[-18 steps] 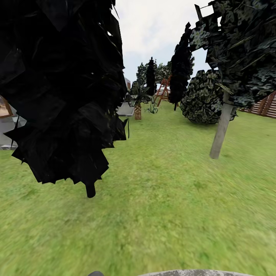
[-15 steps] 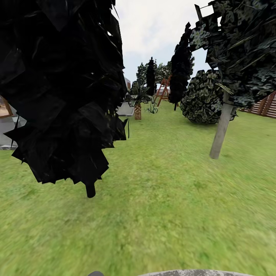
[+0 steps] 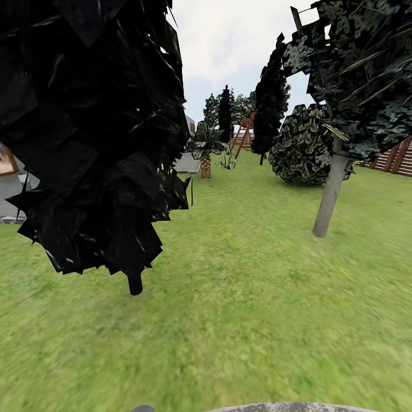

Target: In the garden, pick up the pesticide atomizer on the floor and spray pesticide onto both trees until each tree trunk is fully covered.

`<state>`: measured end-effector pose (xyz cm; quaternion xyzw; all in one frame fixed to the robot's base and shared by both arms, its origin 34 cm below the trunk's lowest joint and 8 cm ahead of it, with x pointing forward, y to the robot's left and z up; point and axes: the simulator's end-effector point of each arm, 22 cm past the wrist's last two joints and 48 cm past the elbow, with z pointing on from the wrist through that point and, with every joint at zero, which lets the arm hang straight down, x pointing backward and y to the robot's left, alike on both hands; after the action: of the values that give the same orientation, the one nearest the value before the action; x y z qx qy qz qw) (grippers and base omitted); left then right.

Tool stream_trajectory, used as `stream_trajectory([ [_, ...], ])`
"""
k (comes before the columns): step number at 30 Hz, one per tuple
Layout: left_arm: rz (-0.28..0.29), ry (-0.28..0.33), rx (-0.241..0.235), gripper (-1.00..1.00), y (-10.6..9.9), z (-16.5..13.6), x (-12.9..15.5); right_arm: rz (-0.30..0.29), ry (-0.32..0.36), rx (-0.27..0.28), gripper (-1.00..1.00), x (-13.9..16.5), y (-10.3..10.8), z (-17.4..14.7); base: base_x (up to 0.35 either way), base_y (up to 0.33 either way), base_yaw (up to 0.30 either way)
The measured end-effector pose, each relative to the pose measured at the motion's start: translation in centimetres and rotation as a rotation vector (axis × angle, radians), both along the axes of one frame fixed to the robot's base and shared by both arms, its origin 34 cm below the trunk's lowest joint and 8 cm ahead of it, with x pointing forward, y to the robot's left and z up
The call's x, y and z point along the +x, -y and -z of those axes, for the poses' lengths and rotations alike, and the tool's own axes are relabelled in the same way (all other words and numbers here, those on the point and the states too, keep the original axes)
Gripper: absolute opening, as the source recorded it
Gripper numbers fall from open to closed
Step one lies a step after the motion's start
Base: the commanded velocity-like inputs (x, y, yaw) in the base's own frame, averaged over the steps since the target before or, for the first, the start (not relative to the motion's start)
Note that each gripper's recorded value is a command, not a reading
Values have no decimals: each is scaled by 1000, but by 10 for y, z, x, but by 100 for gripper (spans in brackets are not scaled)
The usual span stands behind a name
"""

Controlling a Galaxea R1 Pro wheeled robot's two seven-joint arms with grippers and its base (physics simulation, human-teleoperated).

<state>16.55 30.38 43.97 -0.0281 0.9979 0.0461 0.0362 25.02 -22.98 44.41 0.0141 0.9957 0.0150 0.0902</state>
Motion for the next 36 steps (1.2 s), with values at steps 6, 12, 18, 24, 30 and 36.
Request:
stream_trajectory([
  [6, 1, -12, 9, 100, -8, 0, -5, -1, -1, 5, 100, 10, -4, -1, 0, 0, 0],
  [12, 3, -18, 12, 100, -10, -1, -6, -1, -21, 6, 100, 1, -4, 1, 0, 0, 0],
  [18, 4, -18, 12, 100, -11, -1, -6, 0, -20, 7, 100, 1, -5, 0, 0, -61, 0],
  [24, 7, -17, 11, 100, -10, 0, -6, 2, -19, 7, 100, 2, -5, 0, 0, -229, 0],
  [30, 9, -17, 11, 100, -10, 0, -6, 2, -19, 7, 100, 2, -5, 0, 0, -264, 0],
  [36, 10, -18, 12, 100, -11, -1, -6, 2, -19, 7, 100, 2, -5, 0, 0, -269, 0],
])
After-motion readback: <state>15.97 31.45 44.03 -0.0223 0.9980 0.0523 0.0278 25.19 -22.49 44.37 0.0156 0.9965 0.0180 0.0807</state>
